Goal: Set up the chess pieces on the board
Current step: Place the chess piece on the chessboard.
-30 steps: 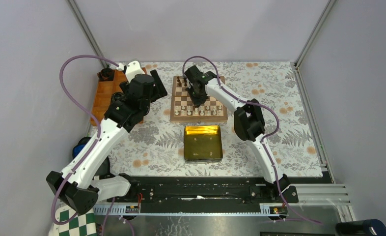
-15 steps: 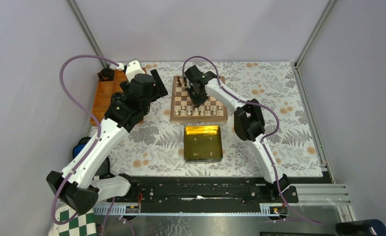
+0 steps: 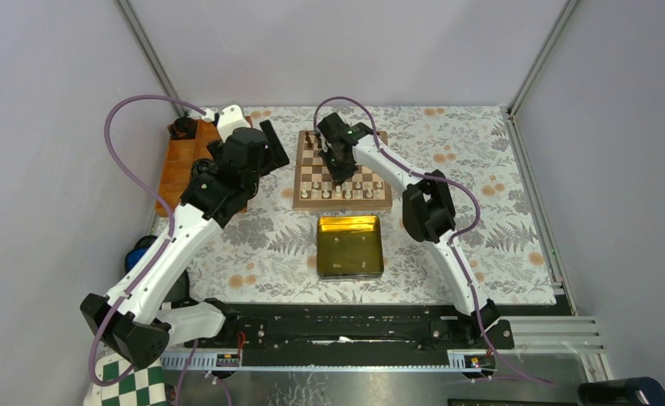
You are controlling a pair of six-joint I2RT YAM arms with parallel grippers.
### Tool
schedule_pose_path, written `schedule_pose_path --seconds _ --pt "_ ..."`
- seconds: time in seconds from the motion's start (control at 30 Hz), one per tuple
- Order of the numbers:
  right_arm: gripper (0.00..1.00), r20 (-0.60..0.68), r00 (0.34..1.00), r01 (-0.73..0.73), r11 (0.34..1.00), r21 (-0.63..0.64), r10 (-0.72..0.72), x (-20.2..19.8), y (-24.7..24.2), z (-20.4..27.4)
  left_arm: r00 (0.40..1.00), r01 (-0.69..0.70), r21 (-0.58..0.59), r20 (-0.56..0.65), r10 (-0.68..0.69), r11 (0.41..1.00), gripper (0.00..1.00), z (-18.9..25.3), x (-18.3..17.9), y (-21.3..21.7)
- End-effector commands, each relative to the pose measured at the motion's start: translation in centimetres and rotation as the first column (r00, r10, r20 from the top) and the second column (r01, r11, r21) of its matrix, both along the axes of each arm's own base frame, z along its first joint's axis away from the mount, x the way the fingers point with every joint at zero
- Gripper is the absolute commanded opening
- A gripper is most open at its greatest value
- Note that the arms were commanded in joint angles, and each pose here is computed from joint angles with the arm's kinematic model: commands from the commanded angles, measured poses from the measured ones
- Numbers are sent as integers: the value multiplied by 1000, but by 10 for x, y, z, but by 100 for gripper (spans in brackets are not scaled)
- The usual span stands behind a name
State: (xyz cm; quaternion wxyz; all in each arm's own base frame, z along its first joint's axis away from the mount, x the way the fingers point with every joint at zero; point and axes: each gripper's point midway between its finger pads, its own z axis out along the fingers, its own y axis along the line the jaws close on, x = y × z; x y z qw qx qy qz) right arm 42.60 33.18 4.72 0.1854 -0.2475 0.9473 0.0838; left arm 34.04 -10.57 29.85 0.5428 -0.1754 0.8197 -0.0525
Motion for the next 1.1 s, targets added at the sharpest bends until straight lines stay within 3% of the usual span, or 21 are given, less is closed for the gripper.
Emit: schedule_pose_path --seconds 0.0,1.07 --pt "23 37 999 -4 999 34 2 10 6 14 999 6 -3 42 -6 1000 99 8 6 -4" --pt "24 83 997 -5 998 58 0 15 6 38 999 15 -15 46 -15 1000 99 11 8 -8"
